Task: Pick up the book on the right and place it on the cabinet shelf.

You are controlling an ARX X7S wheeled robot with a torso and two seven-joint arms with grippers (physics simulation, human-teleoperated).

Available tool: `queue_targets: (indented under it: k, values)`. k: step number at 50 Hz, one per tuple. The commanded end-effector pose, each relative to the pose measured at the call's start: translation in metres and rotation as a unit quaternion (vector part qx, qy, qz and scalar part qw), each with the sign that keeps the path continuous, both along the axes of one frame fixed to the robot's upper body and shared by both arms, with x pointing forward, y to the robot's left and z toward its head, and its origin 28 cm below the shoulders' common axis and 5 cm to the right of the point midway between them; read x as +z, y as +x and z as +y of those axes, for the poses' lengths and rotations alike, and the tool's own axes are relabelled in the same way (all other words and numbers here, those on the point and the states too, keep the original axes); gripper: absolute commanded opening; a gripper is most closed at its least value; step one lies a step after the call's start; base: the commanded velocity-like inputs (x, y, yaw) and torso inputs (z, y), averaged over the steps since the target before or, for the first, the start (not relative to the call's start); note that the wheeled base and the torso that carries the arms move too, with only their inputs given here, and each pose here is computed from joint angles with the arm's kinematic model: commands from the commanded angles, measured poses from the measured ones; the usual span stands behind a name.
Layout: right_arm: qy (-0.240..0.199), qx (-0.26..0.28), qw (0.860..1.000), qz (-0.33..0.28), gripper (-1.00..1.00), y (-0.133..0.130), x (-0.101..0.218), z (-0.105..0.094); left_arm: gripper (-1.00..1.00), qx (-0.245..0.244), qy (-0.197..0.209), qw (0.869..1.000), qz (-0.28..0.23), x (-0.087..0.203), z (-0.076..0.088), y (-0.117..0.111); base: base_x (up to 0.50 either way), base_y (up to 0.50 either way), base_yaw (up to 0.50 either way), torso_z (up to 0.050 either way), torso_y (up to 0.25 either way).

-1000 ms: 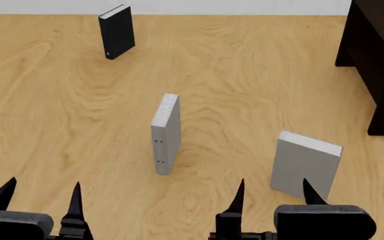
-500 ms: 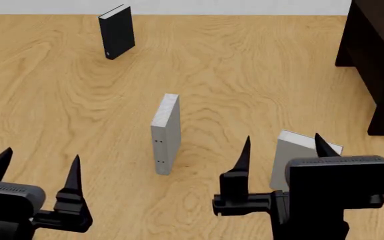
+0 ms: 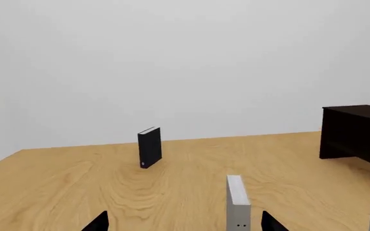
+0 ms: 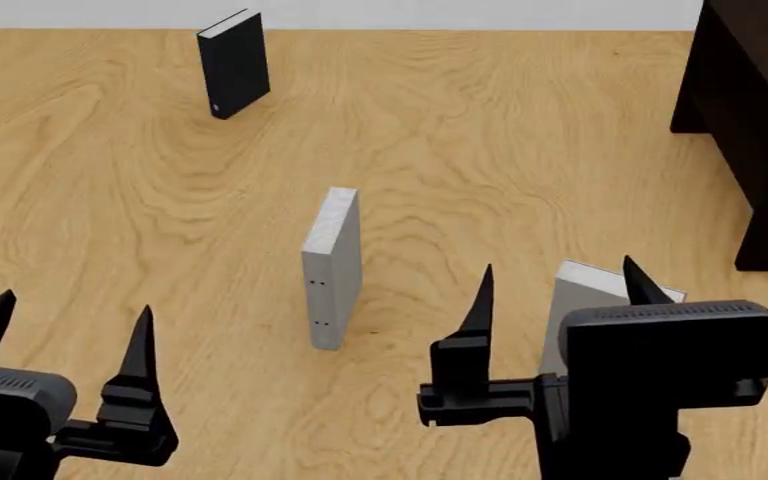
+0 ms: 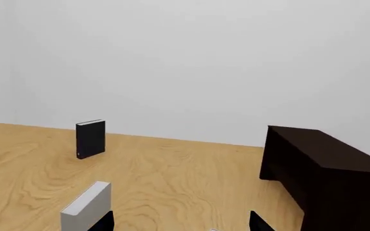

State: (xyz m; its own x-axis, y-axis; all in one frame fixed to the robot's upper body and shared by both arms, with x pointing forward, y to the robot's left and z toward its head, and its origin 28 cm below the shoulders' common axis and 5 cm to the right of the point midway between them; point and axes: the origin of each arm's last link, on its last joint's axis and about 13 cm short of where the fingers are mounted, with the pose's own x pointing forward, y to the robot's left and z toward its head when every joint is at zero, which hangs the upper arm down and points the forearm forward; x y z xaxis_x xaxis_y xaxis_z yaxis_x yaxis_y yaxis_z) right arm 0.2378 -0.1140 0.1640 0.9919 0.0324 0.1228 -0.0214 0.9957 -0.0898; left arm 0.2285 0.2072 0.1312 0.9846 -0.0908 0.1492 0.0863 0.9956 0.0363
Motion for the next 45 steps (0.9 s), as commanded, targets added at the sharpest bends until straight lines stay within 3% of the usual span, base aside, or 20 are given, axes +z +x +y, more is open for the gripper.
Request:
queue_targets:
  k: [1,15,45]
  values:
    - [-0.003,-0.002,1.000,-0.001,1.00,0.0002,0.0003,0.0004,1.00,-0.001,0.001,1.000,-0.004,0.0008,-0.0004,-0.0003,0.00,0.00,0.00,0.000,0.000]
    - [-0.004,-0.002,1.000,-0.002,1.00,-0.0013,-0.0013,-0.0007,1.00,0.000,0.001,1.000,-0.007,0.0016,-0.0017,-0.0019,0.16,-0.07,0.00,0.000,0.000]
    - [-0.008,-0.001,1.000,-0.007,1.00,-0.0032,0.0017,0.0009,1.00,0.001,-0.001,1.000,-0.011,0.0028,0.0002,-0.0044,0.40,-0.16,0.00,0.000,0.001]
